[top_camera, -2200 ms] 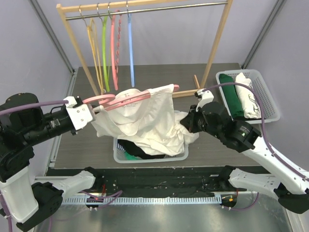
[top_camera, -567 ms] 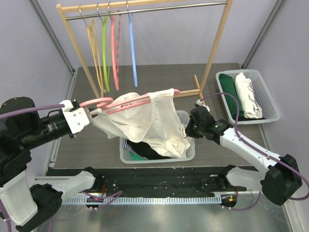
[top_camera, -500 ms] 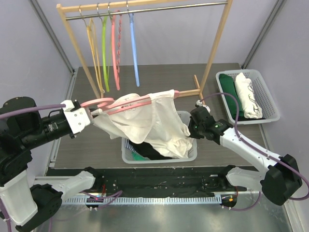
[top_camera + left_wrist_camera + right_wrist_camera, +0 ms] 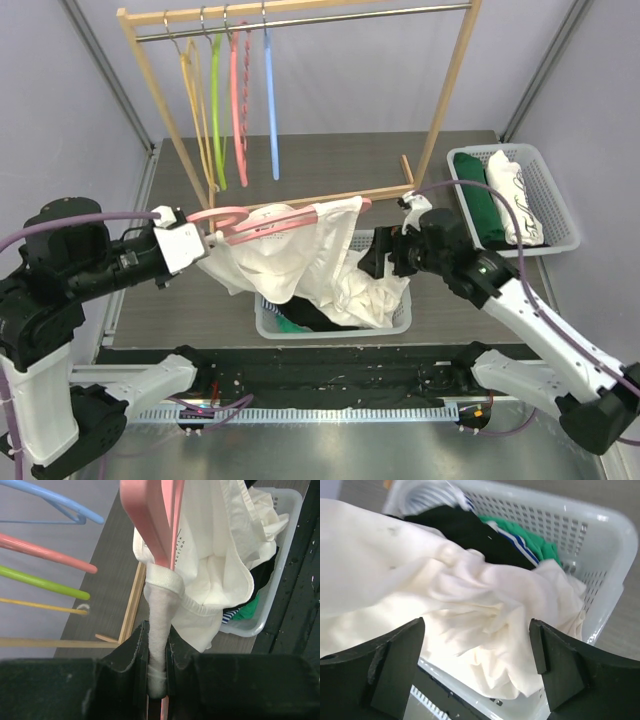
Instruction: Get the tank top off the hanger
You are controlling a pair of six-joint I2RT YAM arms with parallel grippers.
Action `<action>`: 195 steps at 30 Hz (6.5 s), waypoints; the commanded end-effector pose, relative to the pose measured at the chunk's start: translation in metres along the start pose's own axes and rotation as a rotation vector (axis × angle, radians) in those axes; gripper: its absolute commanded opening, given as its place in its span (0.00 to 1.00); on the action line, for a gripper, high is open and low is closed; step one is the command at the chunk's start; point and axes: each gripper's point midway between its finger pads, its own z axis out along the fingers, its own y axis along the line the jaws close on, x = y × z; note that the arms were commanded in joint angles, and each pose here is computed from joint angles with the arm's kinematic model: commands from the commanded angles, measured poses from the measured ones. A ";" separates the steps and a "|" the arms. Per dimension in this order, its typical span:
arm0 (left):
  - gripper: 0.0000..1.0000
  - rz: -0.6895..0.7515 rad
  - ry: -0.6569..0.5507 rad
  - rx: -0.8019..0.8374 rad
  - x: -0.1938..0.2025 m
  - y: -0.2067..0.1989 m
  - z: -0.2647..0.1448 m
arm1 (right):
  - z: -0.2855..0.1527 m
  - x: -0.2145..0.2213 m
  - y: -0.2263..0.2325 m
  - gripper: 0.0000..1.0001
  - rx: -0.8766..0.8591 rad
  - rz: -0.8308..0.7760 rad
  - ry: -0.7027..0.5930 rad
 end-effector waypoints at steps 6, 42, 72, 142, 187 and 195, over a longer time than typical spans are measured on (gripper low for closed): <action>0.05 -0.051 0.065 0.045 0.018 -0.006 0.014 | -0.092 -0.073 0.026 0.96 -0.045 -0.213 -0.368; 0.07 -0.091 0.109 0.098 0.028 -0.005 0.034 | -0.133 -0.128 0.149 0.24 -0.665 -0.259 -0.602; 0.08 -0.047 0.086 0.160 0.022 -0.023 0.016 | -0.130 -0.146 0.003 0.01 0.132 -0.009 -0.749; 0.37 -0.108 0.069 0.332 -0.009 -0.024 0.087 | -0.173 -0.117 0.160 0.01 -0.423 -0.750 -0.457; 1.00 -0.328 0.073 0.053 0.020 -0.013 0.054 | -0.161 -0.109 0.142 0.01 -0.352 -0.712 -0.423; 1.00 -0.319 0.095 -0.083 0.034 0.002 0.047 | -0.156 -0.102 0.137 0.01 -0.338 -0.715 -0.367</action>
